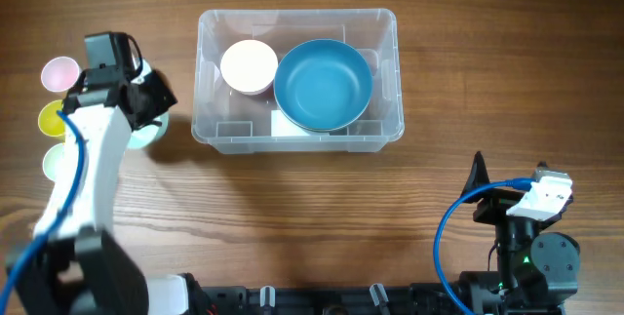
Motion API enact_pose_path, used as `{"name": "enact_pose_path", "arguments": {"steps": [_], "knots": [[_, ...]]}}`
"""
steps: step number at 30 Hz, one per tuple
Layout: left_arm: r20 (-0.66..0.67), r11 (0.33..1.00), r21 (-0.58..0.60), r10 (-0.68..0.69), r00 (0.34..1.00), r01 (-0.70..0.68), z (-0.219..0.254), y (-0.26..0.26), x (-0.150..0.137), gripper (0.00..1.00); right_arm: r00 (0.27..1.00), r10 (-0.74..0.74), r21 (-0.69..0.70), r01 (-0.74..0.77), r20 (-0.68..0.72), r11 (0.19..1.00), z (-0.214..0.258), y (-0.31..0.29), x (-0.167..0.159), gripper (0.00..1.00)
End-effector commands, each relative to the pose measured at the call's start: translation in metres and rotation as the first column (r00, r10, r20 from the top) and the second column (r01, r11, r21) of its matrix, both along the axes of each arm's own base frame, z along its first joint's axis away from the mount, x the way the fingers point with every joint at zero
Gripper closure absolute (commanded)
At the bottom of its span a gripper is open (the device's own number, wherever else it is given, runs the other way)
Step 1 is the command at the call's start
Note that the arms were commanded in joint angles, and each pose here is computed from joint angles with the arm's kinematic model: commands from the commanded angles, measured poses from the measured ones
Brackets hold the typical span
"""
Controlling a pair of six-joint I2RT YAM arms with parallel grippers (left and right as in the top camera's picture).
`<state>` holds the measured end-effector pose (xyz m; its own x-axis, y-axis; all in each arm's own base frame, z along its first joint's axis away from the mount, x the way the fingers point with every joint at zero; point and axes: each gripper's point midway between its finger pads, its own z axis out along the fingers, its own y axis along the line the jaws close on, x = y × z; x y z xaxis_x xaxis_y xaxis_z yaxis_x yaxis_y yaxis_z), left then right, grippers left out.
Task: Pack container
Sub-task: 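Grasp the rim of the mint green bowl with the left gripper, then lift the mint green bowl and stack it onto the pink bowl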
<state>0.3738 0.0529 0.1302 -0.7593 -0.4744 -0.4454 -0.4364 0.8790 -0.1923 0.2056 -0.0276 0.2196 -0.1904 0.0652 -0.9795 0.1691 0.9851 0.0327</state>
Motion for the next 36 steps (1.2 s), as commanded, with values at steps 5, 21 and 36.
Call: {"name": "enact_pose_path", "arguments": {"steps": [5,21,36], "knots": [[0.368,0.979,0.02,-0.197,0.909,0.204,0.143,-0.078,-0.005,0.96,1.0,-0.005,-0.012,0.006,0.011,1.0,0.005,-0.001,-0.001,0.0],[0.334,0.903,0.225,-0.425,0.841,0.367,0.095,-0.202,0.056,0.96,1.0,-0.005,-0.012,0.006,0.011,1.0,0.005,-0.001,-0.001,0.0],[0.166,0.863,0.299,-0.467,0.869,0.407,-0.002,-0.205,0.091,0.9,1.0,-0.006,-0.012,0.006,0.011,1.0,0.005,-0.001,-0.001,0.0]]}}
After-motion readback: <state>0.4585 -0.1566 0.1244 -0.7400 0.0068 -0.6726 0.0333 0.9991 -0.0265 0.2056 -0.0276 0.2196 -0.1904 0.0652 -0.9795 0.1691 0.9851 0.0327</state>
